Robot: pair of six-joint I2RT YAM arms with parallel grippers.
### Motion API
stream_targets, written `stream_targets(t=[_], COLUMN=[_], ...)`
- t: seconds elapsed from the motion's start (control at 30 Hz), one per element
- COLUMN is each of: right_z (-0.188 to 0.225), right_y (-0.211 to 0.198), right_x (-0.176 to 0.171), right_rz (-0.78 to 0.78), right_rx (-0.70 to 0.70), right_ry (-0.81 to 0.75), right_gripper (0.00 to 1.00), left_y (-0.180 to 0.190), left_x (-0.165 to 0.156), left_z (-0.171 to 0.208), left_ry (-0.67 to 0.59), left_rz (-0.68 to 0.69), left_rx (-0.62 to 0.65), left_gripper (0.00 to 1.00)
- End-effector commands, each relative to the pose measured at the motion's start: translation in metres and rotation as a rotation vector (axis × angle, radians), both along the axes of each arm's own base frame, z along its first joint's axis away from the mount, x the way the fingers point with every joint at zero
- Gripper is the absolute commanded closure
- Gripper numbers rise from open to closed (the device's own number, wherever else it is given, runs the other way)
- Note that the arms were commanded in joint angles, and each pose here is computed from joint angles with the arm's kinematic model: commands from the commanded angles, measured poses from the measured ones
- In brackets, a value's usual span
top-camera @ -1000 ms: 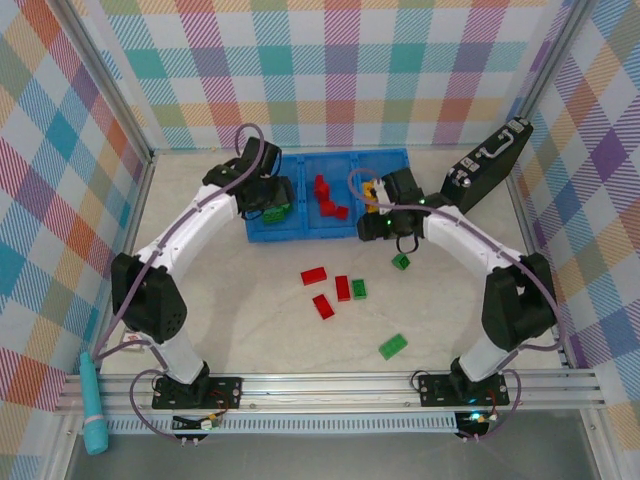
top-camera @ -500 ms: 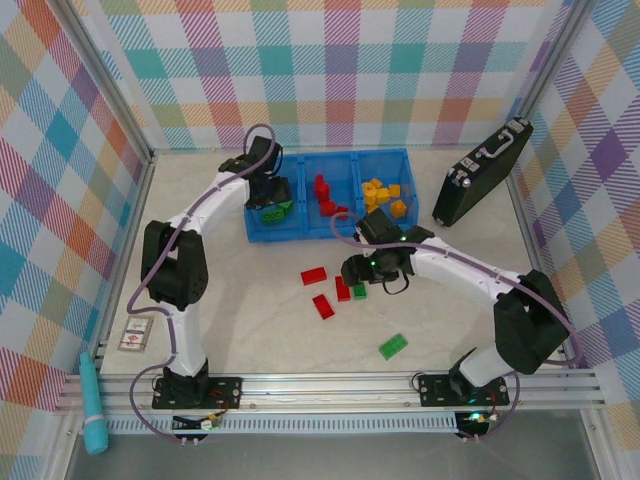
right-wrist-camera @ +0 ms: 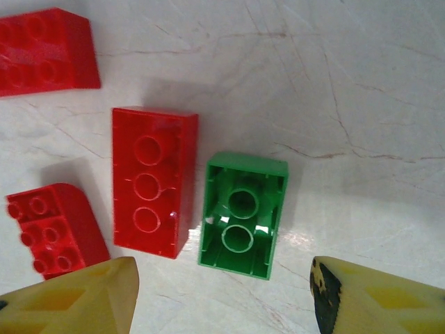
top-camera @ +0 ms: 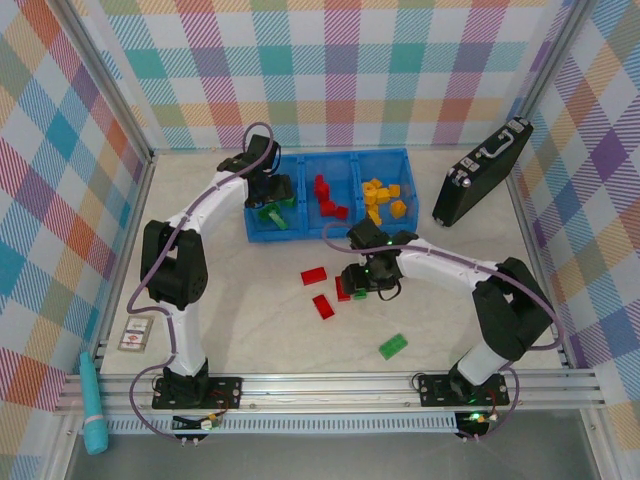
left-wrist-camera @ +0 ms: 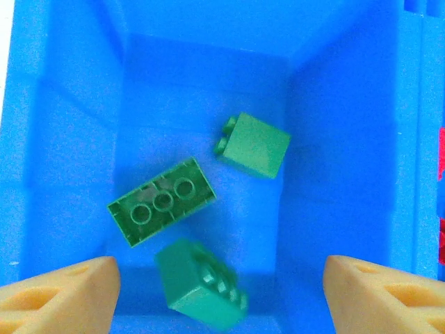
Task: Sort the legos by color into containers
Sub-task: Place the lego in the container, then pick up the lego from the center of the table.
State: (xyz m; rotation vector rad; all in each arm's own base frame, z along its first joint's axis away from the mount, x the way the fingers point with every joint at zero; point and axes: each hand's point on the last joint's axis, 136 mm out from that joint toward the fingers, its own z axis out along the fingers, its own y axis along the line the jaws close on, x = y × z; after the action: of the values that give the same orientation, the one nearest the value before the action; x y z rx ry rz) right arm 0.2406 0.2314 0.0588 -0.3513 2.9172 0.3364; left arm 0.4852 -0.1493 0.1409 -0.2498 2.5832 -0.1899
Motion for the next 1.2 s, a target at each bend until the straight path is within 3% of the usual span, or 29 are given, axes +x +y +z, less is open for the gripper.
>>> stream_targets(t=[0.0, 0.43, 0.77, 0.93, 1.17], right_z=[-0.007, -0.035, -0.052, -0.032, 0.051], right_y=[-0.004, -0.004, -0.015, -0.019, -0.015], right_x=[0.0, 0.007, 0.007, 0.007, 0.025], right_rz=[0.003, 0.015, 0.043, 0.073, 0.142], right_rx=[-0.034, -0.092, -0.177, -0.19, -0.163], right_ry=[-0.007, 0.011, 0.022, 0.008, -0.139], right_gripper=[0.33, 0.42, 0.64, 0.68, 0.69], left_y=[-0.002, 0.003, 0.015, 0.036, 0.068], left_x=[0.007, -0.016, -0.049, -0.074, -0.115], left_z=[0.032, 0.123, 0.173, 0.186, 0.197], left_ry=[-0.077, -0.233, -0.316, -0.345, -0.417], left_rz=[-0.027, -0.055, -0.071, -0.086, -0.119], left_rx=[-0.035, -0.078, -0.078, 0.017, 0.116], left_gripper=[0.23, 0.21, 0.2, 0.17, 0.1])
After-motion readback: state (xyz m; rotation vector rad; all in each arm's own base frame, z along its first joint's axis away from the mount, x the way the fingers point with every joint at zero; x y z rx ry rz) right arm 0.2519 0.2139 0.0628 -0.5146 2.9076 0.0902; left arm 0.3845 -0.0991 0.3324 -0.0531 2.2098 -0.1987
